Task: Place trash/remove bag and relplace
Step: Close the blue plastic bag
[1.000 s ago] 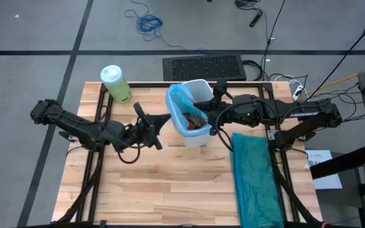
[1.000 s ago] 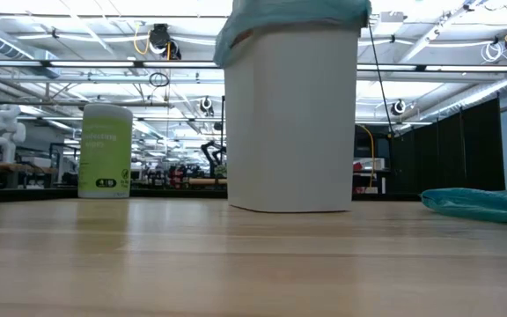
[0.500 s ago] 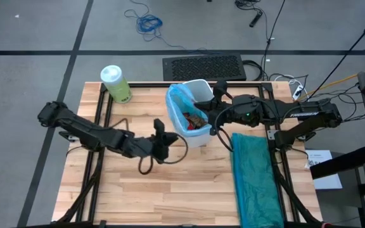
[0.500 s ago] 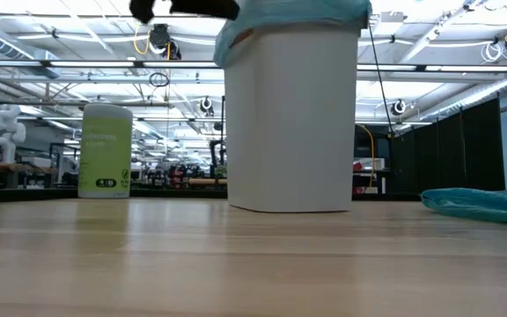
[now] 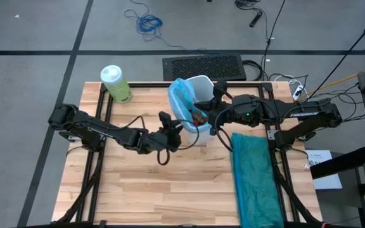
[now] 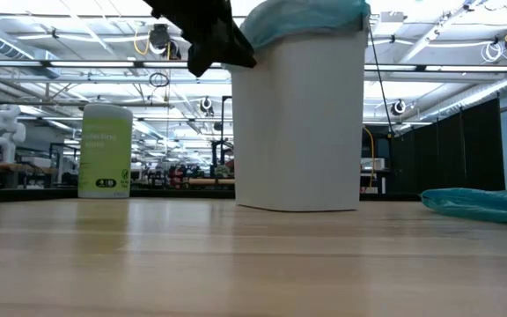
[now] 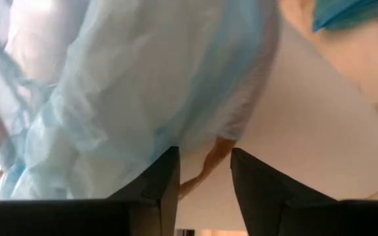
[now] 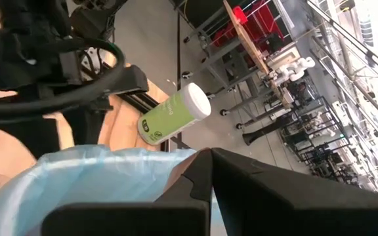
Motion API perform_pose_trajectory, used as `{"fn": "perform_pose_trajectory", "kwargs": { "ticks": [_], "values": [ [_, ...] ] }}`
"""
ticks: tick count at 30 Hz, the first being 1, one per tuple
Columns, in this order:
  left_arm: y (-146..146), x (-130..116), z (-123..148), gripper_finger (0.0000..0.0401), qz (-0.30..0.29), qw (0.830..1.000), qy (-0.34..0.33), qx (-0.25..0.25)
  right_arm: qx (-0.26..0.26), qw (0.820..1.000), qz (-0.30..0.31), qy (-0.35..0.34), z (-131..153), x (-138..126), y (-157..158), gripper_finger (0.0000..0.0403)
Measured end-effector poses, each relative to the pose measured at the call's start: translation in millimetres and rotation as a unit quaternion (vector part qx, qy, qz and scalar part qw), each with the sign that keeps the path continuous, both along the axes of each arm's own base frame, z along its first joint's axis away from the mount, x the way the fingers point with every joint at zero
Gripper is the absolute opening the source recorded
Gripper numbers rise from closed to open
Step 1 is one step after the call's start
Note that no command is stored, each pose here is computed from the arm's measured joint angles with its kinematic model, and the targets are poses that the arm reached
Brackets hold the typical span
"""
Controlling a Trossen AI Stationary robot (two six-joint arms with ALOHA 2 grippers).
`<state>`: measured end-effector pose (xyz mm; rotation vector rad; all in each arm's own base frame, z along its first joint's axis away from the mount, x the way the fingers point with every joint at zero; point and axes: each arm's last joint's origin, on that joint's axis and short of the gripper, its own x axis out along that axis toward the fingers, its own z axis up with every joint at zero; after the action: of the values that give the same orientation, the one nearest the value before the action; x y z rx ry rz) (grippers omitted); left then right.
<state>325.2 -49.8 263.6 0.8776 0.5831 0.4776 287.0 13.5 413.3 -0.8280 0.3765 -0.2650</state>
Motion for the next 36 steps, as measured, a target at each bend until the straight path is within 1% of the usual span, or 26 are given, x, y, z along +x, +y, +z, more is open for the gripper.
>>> {"fn": "perform_pose_trajectory", "kwargs": {
  "ticks": [2, 6, 7, 12, 14, 17, 19, 22, 27, 29, 34, 36],
  "values": [
    [1, 0, 1, 0.0105, 0.008, 1.000, -0.004, 0.002, 0.000, 1.000, 0.000, 0.000, 0, 0, 0, 0.0000],
    [0, -2, 4, 0.0021, 0.014, 1.000, -0.007, 0.006, 0.000, 1.000, 0.000, 0.001, 0, 0, 0, 0.0000],
    [-1, -3, 5, 0.0012, 0.014, 1.000, -0.010, 0.006, 0.000, 1.000, 0.000, 0.001, 0, 0, 0, 0.0000],
    [-10, -11, 12, 0.0003, 0.015, 1.000, -0.013, 0.017, 0.000, 1.000, 0.000, 0.004, -1, 0, 0, 0.0000],
    [-16, -17, 19, 0.0002, 0.012, 0.999, -0.023, 0.020, 0.001, 1.000, -0.001, 0.009, -2, 0, 0, 0.0000],
    [-24, -28, 33, 0.0001, 0.006, 0.999, -0.034, 0.037, 0.004, 1.000, -0.001, 0.008, -2, 0, 0, 0.0000],
    [-27, -36, 45, 0.0001, 0.006, 0.998, -0.039, 0.053, 0.005, 1.000, -0.001, 0.008, -2, 0, 0, 0.0000],
    [-28, -47, 73, 0.0001, 0.006, 0.996, -0.066, 0.063, 0.014, 1.000, 0.005, -0.001, -1, 0, 0, 0.0000],
    [-26, -59, 114, 0.0001, -0.006, 0.992, -0.091, 0.082, 0.032, 0.999, 0.038, -0.014, -1, 5, 3, 0.0000],
    [-26, -62, 128, 0.0001, -0.020, 0.991, -0.101, 0.088, 0.033, 0.998, 0.040, -0.018, -2, 8, 3, 0.0000],
    [-27, -64, 154, 0.0000, -0.083, 0.984, -0.112, 0.109, 0.031, 0.997, 0.050, -0.053, 2, 14, 4, 0.0000],
    [-27, -66, 166, 0.0000, -0.085, 0.982, -0.116, 0.123, 0.022, 0.997, 0.051, -0.060, 4, 15, 4, 0.0000]
  ]
}}
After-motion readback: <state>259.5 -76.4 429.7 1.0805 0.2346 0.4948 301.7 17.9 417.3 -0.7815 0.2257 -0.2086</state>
